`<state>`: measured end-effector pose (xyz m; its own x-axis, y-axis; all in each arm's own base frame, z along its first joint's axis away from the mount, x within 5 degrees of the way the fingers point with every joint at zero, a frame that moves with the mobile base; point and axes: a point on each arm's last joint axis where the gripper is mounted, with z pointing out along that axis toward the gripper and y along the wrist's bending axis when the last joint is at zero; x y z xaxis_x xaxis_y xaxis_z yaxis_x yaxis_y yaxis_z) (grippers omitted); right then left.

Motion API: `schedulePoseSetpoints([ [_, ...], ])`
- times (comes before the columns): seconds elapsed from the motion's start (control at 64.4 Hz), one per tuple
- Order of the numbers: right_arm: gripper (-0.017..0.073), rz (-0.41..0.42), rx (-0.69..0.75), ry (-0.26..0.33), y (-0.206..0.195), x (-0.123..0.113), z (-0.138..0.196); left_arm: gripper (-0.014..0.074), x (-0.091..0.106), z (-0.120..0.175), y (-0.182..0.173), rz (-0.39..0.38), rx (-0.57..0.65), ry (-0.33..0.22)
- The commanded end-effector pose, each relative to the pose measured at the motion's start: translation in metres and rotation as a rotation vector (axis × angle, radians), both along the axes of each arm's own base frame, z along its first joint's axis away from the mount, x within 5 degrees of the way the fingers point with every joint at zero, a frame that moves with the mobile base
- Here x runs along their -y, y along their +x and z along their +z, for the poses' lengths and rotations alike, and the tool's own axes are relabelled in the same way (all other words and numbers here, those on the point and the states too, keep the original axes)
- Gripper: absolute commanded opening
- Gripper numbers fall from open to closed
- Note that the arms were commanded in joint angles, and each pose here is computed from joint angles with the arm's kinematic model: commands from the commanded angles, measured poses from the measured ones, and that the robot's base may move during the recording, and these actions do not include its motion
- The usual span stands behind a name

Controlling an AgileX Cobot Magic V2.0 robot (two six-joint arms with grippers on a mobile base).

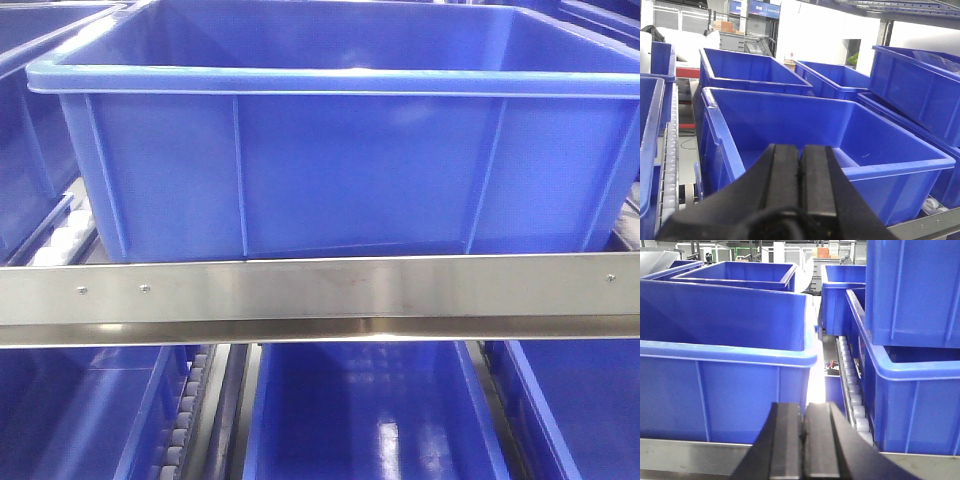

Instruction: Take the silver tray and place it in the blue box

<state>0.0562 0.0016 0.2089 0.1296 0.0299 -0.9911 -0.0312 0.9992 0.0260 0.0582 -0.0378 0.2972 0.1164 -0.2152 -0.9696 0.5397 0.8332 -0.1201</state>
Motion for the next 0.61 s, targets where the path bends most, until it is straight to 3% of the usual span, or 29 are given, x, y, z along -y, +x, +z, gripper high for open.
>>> schedulePoseSetpoints([
  [0.0,0.0027,-0.004,0.099,-0.006,-0.003,0.0002,0.0077,-0.0104,0.0024,0.012,-0.0033,-0.041,0.051,-0.029],
  [0.497,0.0027,-0.004,0.099,-0.006,-0.003,0.0002,0.0077,-0.0104,0.0024,0.012,-0.0033,-0.041,0.051,-0.029],
  [0.59,0.0027,-0.004,0.099,-0.006,-0.003,0.0002,0.0077,-0.0104,-0.0003,0.0089,-0.0007,0.002,0.024,-0.003],
])
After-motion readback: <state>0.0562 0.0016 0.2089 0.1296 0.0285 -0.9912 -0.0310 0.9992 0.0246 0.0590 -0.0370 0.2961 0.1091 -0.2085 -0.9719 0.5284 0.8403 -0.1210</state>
